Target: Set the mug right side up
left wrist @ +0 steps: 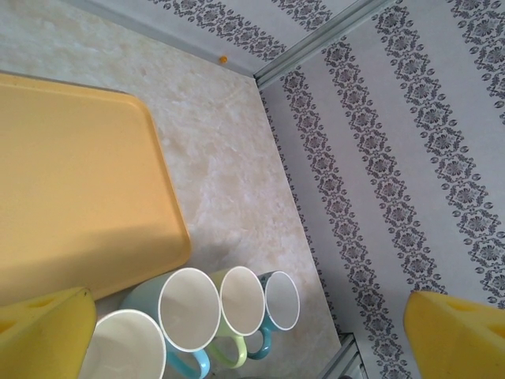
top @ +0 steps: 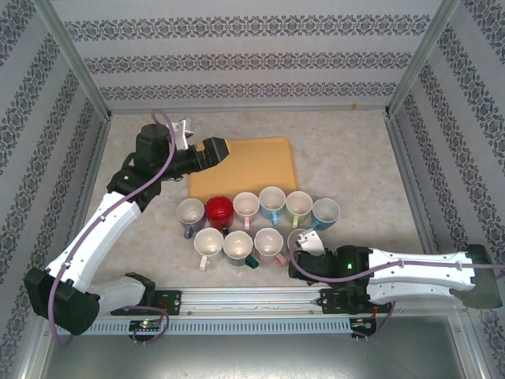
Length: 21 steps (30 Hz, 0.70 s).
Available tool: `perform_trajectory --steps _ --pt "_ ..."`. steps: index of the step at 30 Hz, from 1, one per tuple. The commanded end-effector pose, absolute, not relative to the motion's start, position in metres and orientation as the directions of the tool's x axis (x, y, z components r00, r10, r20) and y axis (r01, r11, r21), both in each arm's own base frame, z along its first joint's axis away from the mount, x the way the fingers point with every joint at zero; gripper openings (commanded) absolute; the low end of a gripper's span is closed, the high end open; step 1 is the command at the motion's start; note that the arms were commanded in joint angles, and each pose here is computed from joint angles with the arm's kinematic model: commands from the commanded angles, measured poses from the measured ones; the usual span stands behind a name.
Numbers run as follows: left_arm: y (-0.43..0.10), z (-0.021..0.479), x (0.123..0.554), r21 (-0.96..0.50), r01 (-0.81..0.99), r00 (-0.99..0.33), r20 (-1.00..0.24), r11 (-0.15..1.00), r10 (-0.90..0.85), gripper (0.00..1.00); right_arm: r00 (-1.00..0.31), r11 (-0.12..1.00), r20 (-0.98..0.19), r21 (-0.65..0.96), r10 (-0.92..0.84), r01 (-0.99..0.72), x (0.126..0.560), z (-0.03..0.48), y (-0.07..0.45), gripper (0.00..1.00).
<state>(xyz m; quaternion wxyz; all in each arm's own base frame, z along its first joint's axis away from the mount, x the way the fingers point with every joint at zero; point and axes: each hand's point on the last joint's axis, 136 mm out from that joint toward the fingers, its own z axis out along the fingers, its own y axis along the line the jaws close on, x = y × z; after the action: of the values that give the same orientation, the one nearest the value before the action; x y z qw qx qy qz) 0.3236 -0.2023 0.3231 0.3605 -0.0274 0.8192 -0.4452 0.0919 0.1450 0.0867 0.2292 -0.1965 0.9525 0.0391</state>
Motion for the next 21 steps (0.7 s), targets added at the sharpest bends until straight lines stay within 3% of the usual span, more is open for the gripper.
perform_trajectory --steps 1,14,21 --pt "-0.196 0.32 0.32 -0.73 0.282 -0.725 -0.587 0.622 -0.36 1.0 -0.817 0.929 -0.483 0.02 -0.315 -0.37 0.095 0.086 0.15 0.21" --pt "-0.195 0.318 0.316 -0.739 0.274 -0.729 -0.577 0.615 -0.368 1.0 -0.832 0.929 -0.444 -0.007 -0.333 -0.369 0.091 0.076 0.15 0.26" --pt "-0.193 0.315 0.313 -0.733 0.265 -0.73 -0.577 0.626 -0.366 1.0 -0.826 0.924 -0.462 0.034 -0.322 -0.38 0.09 0.09 0.151 0.48"
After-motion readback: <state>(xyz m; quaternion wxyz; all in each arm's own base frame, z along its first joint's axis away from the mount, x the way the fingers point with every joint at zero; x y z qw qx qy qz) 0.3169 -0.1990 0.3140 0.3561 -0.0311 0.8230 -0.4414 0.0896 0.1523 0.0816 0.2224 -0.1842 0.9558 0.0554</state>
